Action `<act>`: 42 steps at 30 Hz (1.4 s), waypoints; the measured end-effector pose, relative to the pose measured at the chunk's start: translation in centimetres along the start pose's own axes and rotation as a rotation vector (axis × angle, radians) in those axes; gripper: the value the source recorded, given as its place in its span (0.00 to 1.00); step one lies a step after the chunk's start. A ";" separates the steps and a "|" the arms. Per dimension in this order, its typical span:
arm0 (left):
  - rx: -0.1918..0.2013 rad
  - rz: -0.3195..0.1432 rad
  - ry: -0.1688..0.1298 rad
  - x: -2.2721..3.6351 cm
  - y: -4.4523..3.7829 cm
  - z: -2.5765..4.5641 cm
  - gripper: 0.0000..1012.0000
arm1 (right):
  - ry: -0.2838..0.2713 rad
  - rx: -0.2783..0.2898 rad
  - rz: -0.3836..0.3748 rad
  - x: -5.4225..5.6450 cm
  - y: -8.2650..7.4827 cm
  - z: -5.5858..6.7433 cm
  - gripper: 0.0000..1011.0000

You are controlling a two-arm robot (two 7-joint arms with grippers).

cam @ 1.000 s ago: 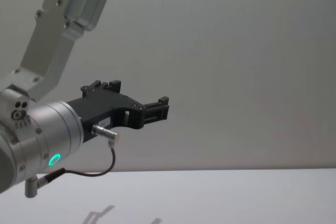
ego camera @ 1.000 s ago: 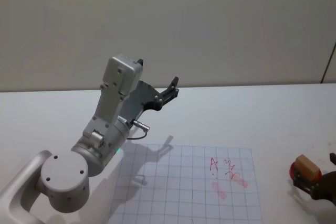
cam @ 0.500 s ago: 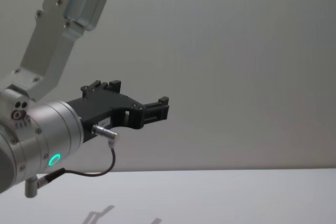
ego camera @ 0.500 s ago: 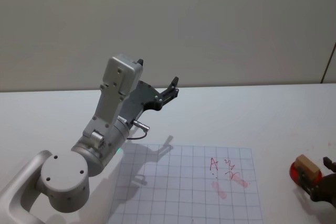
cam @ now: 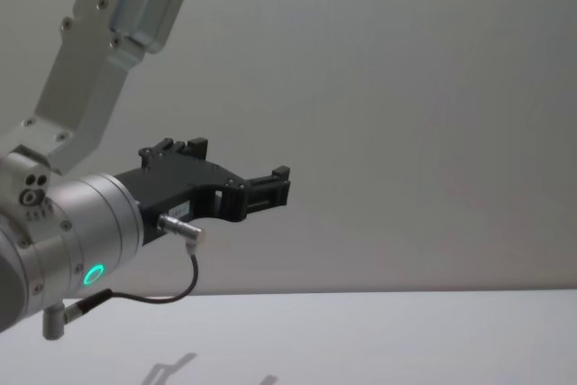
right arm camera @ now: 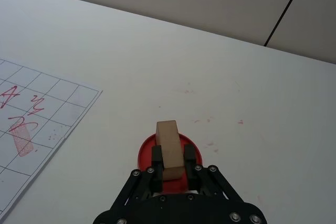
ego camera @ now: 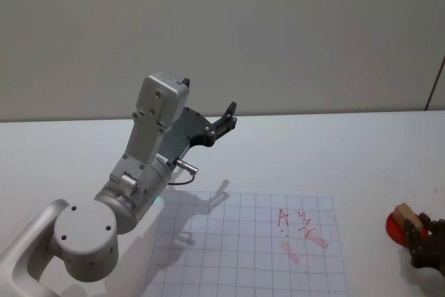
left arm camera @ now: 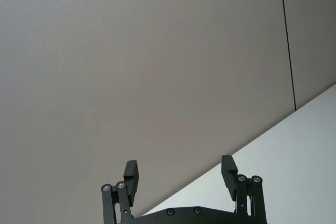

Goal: Use the one hand to pick up the stamp and affix it onto the A4 paper.

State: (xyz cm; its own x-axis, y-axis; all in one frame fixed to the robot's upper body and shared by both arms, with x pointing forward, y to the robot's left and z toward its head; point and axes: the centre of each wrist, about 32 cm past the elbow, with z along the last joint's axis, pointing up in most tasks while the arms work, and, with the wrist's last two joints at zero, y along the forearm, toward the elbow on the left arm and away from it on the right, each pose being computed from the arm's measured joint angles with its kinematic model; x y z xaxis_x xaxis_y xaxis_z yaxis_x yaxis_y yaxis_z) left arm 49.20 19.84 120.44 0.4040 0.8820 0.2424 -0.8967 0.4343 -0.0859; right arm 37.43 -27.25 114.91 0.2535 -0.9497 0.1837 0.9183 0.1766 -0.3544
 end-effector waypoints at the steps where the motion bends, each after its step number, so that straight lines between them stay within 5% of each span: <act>1: 0.000 0.000 0.000 0.00 0.00 0.00 0.99 | 0.000 0.000 0.000 0.0 0.0 0.0 0.22; 14: 0.000 0.000 0.000 0.00 0.00 0.00 0.99 | -0.001 0.011 0.008 0.0 0.1 0.1 0.22; 22: 0.000 0.000 0.000 0.00 0.00 0.00 0.99 | 0.002 0.094 0.051 -0.1 0.5 1.4 0.22; 32: 0.000 0.000 0.000 0.00 0.00 0.00 0.99 | 0.021 0.219 0.167 -0.8 1.4 3.8 0.22; 42: 0.000 0.000 0.000 0.00 0.00 0.00 0.99 | 0.035 0.231 0.281 -1.6 2.5 4.8 0.22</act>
State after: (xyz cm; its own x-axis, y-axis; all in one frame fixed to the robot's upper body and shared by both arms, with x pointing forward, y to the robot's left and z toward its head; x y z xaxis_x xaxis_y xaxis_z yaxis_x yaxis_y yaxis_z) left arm 49.20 19.84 120.44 0.4040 0.8820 0.2425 -0.8966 0.4344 -0.0859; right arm 40.81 -24.06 118.17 0.4985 -0.8636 0.0753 0.8599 0.4816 -0.1694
